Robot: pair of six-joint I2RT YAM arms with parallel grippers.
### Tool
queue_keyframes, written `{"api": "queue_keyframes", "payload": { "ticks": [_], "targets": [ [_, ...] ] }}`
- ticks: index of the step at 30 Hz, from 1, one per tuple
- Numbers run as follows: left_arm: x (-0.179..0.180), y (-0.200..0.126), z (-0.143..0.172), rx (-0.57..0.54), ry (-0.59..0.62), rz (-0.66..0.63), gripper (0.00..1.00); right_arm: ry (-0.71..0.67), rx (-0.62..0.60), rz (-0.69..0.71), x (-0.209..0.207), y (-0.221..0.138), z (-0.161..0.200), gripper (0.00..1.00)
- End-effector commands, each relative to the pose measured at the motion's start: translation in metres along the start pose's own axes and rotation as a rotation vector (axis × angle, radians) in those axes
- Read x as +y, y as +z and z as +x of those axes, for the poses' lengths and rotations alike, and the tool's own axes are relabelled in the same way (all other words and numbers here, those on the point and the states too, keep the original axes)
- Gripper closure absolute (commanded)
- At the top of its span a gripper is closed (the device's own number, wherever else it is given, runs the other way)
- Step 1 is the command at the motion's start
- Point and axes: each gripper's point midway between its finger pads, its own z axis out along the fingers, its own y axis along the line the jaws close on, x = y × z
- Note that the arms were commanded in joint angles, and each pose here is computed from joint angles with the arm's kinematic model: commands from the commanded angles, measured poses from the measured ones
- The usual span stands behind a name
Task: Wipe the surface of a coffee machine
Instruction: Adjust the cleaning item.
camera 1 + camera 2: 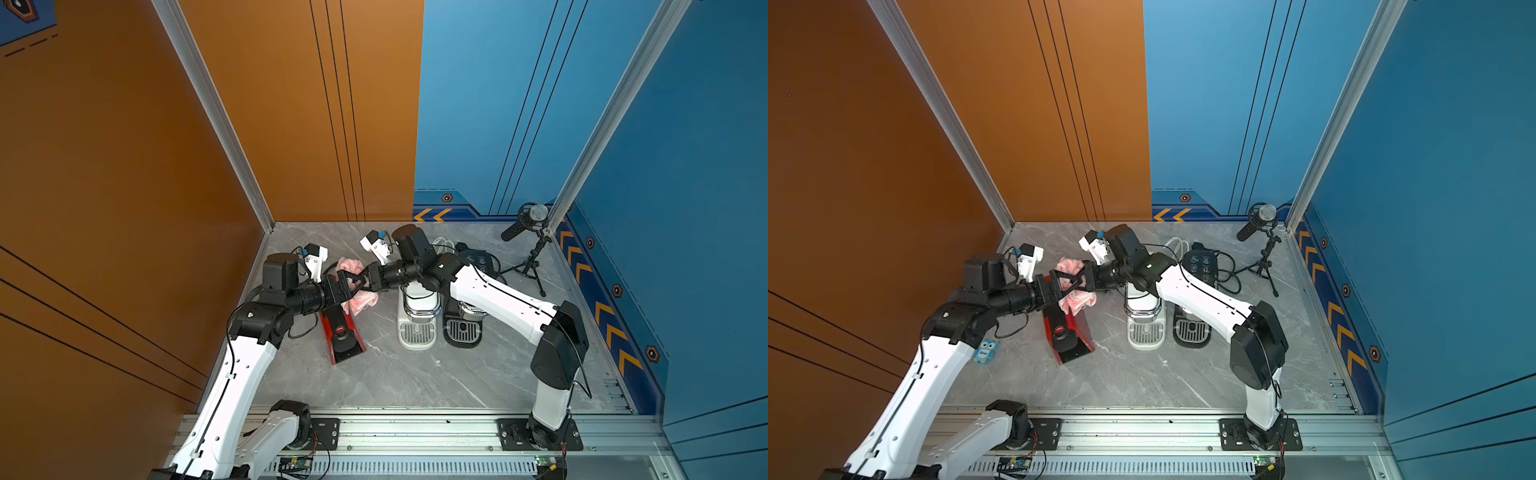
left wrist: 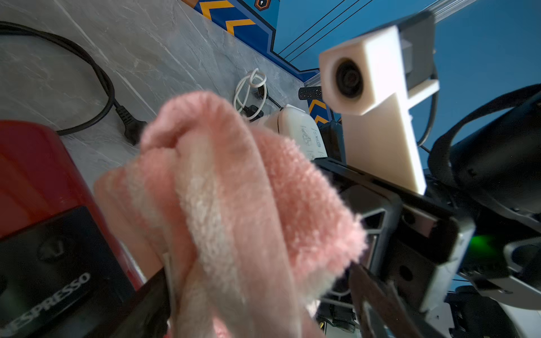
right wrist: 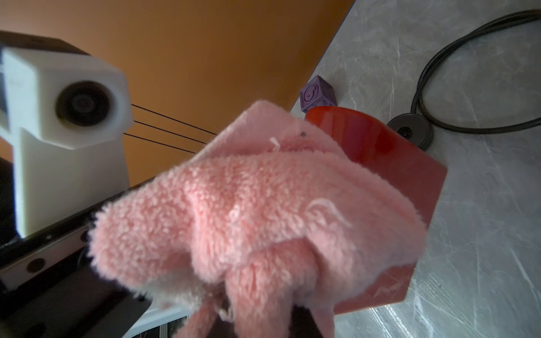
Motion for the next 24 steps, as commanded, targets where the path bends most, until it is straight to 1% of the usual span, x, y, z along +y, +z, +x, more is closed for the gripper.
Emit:
{"api": "queue_keyframes", "payload": {
  "ticks": [1, 2, 3, 5, 8, 9, 11, 13, 14, 16, 18, 20, 22, 24],
  "targets": [
    [-0.015, -0.004, -0.017, -0.063, 0.029, 0.039, 0.12, -0.016, -0.047, -0.144, 0.040, -0.014, -0.007, 1.00],
    [-0.017, -0.003, -0.019, -0.069, 0.023, 0.046, 0.13, -0.010, -0.052, -0.161, 0.042, -0.014, -0.007, 1.00],
    [-0.017, -0.003, -0.020, -0.075, 0.017, 0.051, 0.19, 0.001, -0.056, -0.178, 0.043, -0.014, -0.007, 1.00],
    [-0.018, 0.000, -0.021, -0.071, 0.001, 0.067, 0.25, 0.012, -0.072, -0.212, 0.046, -0.016, -0.009, 1.00],
    [-0.012, 0.007, -0.018, -0.049, -0.032, 0.061, 0.27, 0.008, -0.093, -0.225, 0.049, -0.021, -0.011, 1.00],
    [-0.007, 0.007, -0.019, -0.051, -0.050, 0.052, 0.26, 0.000, -0.097, -0.228, 0.051, -0.023, -0.011, 1.00],
    [-0.003, 0.007, -0.021, -0.060, -0.068, 0.042, 0.21, 0.000, -0.103, -0.241, 0.054, -0.027, -0.012, 1.00],
    [-0.004, 0.002, -0.025, -0.084, -0.052, 0.036, 0.15, 0.022, -0.101, -0.244, 0.054, -0.027, -0.012, 1.00],
    [-0.008, -0.001, -0.026, -0.091, -0.025, 0.045, 0.15, 0.037, -0.100, -0.243, 0.052, -0.027, -0.013, 1.00],
    [-0.021, -0.008, -0.026, -0.097, 0.075, 0.075, 0.09, 0.066, -0.106, -0.242, 0.048, -0.028, -0.014, 1.00],
    [-0.027, -0.013, -0.023, -0.110, 0.183, 0.084, 0.07, 0.099, -0.118, -0.236, 0.043, -0.031, -0.018, 1.00],
    [-0.028, -0.013, -0.017, -0.105, 0.250, 0.089, 0.07, 0.132, -0.129, -0.228, 0.038, -0.035, -0.022, 1.00],
    [-0.028, -0.012, -0.011, -0.090, 0.270, 0.101, 0.05, 0.147, -0.139, -0.224, 0.035, -0.039, -0.026, 1.00],
    [-0.023, -0.009, -0.010, -0.079, 0.229, 0.094, 0.03, 0.140, -0.146, -0.234, 0.038, -0.042, -0.026, 1.00]
  ]
}}
